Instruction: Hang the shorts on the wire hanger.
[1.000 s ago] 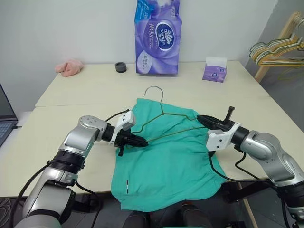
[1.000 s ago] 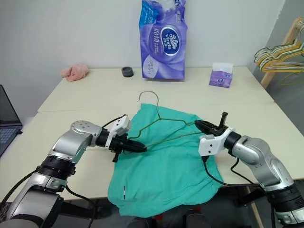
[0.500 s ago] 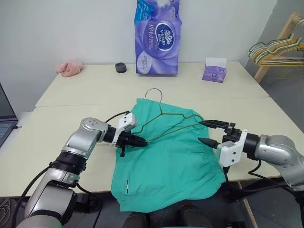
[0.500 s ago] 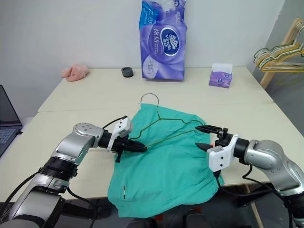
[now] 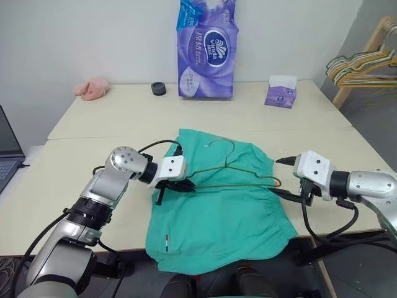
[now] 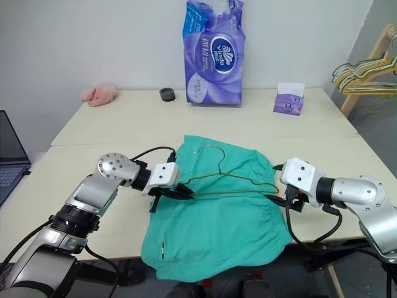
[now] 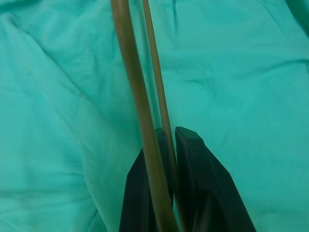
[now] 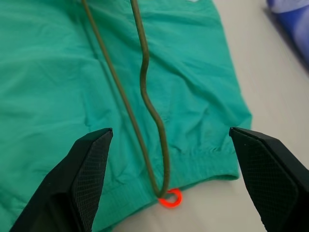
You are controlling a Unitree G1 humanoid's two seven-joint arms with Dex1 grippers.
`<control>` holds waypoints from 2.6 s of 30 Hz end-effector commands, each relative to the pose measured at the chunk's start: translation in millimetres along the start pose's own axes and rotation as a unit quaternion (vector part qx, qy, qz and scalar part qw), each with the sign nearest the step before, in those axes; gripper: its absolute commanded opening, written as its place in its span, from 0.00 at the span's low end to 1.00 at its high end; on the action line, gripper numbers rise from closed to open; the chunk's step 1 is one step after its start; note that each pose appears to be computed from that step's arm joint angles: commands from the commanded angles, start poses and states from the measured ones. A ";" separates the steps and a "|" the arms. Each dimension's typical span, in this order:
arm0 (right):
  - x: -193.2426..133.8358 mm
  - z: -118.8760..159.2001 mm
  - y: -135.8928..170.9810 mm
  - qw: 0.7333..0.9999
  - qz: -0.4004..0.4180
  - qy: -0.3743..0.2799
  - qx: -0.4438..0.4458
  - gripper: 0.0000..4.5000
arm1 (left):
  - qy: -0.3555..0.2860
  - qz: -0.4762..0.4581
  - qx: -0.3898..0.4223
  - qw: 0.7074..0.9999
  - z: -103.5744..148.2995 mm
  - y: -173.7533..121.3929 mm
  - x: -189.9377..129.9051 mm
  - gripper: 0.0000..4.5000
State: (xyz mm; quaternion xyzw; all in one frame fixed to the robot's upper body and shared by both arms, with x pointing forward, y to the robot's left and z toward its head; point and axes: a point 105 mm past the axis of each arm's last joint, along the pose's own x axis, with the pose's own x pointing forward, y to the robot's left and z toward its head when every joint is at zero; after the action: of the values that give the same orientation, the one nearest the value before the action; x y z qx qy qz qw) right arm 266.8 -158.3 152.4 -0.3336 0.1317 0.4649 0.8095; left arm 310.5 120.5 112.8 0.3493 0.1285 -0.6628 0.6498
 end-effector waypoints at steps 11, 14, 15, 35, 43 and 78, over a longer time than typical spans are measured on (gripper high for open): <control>20.1 -11.1 7.5 0.994 0.071 0.088 0.007 0.71 | -0.003 -0.013 0.060 0.998 27.6 -4.1 2.1 0.00; 19.0 -12.4 13.0 0.991 0.089 0.097 0.013 0.46 | -0.004 -0.013 0.060 0.998 28.7 -4.8 2.9 0.00; 18.7 -12.5 14.4 0.991 0.093 0.099 0.014 0.40 | -0.005 -0.012 0.060 0.998 29.0 -4.9 3.1 0.00; 15.3 -13.3 25.9 0.986 0.108 0.116 0.042 0.00 | -0.052 -0.003 0.024 0.998 34.2 -2.3 9.9 0.19; 6.8 -18.2 22.4 0.987 0.078 0.114 0.077 0.00 | -0.169 0.115 -0.129 0.970 33.7 40.6 -29.8 0.43; -79.4 -113.7 86.3 0.860 -0.078 0.153 0.481 0.00 | -0.177 0.098 -0.086 0.975 36.1 33.3 -18.3 0.43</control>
State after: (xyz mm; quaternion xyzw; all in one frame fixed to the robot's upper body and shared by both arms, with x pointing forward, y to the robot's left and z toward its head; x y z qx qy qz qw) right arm 159.0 -263.1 64.0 0.0336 0.4489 0.2014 0.8699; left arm 328.0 109.5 147.7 0.1582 0.0588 -0.6351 0.7538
